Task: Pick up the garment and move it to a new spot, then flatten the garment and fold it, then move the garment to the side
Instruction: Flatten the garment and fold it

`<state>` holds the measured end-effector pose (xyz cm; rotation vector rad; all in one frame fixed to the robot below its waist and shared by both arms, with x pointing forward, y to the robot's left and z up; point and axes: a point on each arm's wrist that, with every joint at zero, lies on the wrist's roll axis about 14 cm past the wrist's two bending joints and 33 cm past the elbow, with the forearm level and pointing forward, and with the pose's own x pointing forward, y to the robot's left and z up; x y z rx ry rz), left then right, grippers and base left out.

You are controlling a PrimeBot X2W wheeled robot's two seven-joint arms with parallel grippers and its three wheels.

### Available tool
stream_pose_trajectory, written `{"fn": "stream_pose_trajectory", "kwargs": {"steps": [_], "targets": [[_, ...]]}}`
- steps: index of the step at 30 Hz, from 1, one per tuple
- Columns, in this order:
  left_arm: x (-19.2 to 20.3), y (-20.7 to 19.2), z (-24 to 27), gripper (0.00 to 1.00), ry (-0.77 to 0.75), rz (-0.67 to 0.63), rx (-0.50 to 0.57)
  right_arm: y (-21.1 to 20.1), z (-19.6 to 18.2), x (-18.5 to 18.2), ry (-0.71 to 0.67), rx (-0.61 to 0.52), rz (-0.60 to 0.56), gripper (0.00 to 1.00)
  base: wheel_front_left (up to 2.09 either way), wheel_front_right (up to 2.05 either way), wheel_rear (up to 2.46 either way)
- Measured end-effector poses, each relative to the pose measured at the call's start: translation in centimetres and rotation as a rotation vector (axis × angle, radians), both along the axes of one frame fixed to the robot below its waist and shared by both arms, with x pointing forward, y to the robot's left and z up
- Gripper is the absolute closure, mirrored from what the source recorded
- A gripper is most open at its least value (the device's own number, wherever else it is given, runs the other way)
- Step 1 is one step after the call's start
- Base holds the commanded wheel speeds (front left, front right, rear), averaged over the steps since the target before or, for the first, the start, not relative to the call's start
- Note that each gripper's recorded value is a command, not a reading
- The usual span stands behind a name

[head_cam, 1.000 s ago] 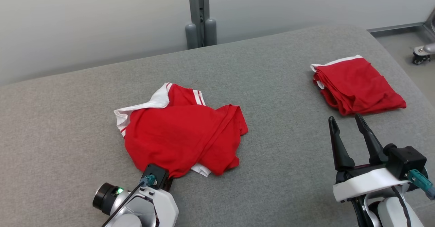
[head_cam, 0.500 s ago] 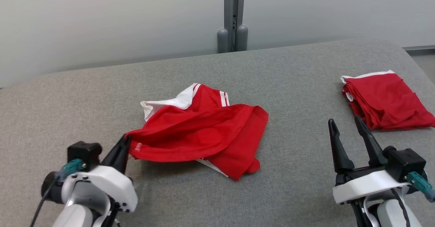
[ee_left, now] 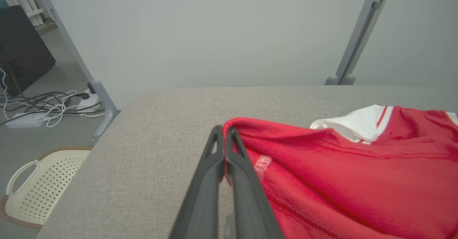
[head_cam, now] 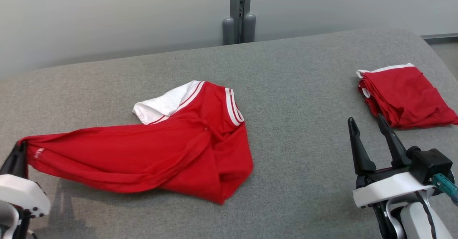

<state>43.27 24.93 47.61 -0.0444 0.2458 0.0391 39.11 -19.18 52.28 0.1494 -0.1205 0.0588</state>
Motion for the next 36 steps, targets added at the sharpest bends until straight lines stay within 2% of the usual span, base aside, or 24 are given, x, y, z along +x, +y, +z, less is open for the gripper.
{"fn": "stream_pose_trajectory", "kwargs": {"steps": [11,12,13,14,18,27,31,36], "targets": [[0.9,7.6,-2.0,1.00,0.079,0.201,0.144,-1.1,-0.6,-0.1,0.018,-0.007,-0.028,0.00,0.00,0.00,0.00],[0.7,7.9,-2.2,0.93,0.090,0.214,0.145,-1.1,-0.5,-0.1,0.017,-0.006,-0.029,0.00,0.00,0.00,0.00],[0.4,7.9,-2.6,0.54,0.108,0.219,0.144,-1.1,-0.5,-0.1,0.016,-0.006,-0.030,0.00,0.00,0.00,0.00],[0.4,7.5,-2.8,0.00,0.111,0.206,0.138,-1.1,-0.4,-0.1,0.015,-0.005,-0.029,0.00,0.00,0.00,0.00],[0.7,5.4,-2.0,0.00,0.074,0.145,0.097,-0.4,-0.2,0.0,0.008,0.002,-0.013,0.00,0.00,0.00,0.00],[0.5,2.1,2.8,0.00,-0.079,0.036,0.119,0.9,0.1,-0.1,-0.001,0.012,0.020,0.00,0.00,0.00,0.00],[-0.3,-2.2,4.5,0.00,-0.156,-0.053,0.096,1.4,0.1,-0.2,-0.003,0.015,0.033,0.00,0.00,0.00,0.00],[-1.9,-6.8,4.5,0.00,-0.169,-0.138,0.033,1.9,0.2,-0.3,-0.005,0.019,0.045,0.00,0.00,0.00,0.00]]}}
